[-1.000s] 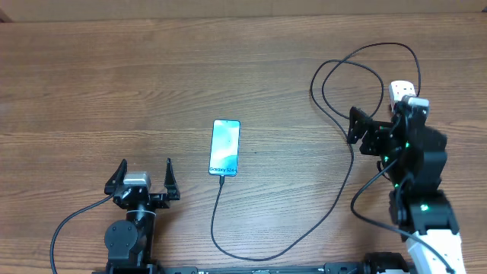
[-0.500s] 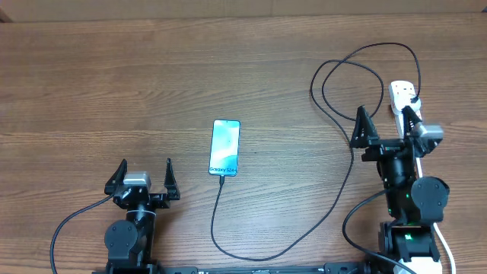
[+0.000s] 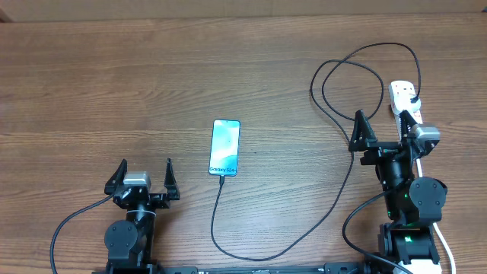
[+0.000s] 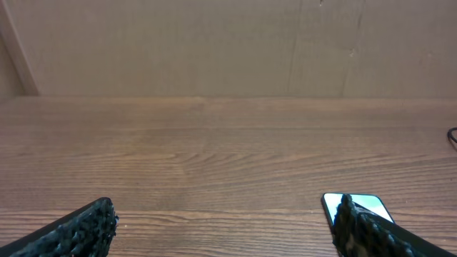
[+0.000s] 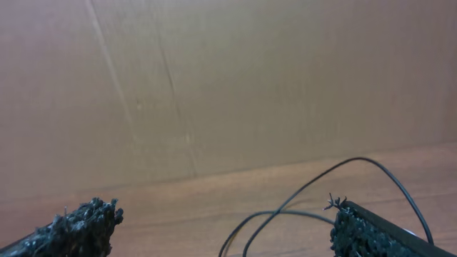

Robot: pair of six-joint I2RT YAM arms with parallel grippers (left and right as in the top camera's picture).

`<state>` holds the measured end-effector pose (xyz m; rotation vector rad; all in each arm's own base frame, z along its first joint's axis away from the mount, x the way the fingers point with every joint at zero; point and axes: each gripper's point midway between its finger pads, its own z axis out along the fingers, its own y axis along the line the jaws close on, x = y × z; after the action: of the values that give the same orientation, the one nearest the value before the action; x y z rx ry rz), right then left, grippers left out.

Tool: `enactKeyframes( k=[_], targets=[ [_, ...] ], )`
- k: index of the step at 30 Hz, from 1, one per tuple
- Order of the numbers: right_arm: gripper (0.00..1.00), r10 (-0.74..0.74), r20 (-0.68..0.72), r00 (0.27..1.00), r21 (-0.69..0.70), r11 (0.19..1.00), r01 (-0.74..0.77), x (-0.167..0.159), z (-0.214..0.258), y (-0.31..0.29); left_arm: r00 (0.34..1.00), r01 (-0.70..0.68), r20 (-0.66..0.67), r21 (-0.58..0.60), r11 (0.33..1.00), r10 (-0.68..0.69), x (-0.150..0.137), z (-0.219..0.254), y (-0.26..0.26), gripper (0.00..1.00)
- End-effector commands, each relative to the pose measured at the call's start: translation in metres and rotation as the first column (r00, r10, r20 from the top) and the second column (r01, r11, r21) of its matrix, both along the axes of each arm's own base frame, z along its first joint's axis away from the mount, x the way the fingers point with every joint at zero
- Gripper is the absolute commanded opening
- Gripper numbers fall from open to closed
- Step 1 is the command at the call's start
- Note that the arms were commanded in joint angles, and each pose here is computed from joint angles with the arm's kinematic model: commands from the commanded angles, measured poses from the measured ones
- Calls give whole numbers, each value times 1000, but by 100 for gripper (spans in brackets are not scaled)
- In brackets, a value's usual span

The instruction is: Plug charger to phone and switch on socket

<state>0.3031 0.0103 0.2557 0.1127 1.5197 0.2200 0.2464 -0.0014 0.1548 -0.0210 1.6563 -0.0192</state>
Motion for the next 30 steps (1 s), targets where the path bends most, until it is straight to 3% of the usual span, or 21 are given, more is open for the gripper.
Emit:
enactKeyframes(
  k=[1, 20, 30],
  targets=[
    [100, 11, -20, 1000, -6, 1000, -11, -1, -6, 3, 1000, 2, 9, -19, 1000, -1, 0, 1, 0, 99],
    [100, 22, -37, 999, -5, 1000, -22, -6, -16, 5, 1000, 2, 9, -19, 1000, -1, 0, 1, 0, 99],
    [100, 21, 80, 997, -7, 1000, -21, -25, -31, 4, 1000, 1, 8, -19, 1000, -1, 0, 1, 0, 100]
  ],
)
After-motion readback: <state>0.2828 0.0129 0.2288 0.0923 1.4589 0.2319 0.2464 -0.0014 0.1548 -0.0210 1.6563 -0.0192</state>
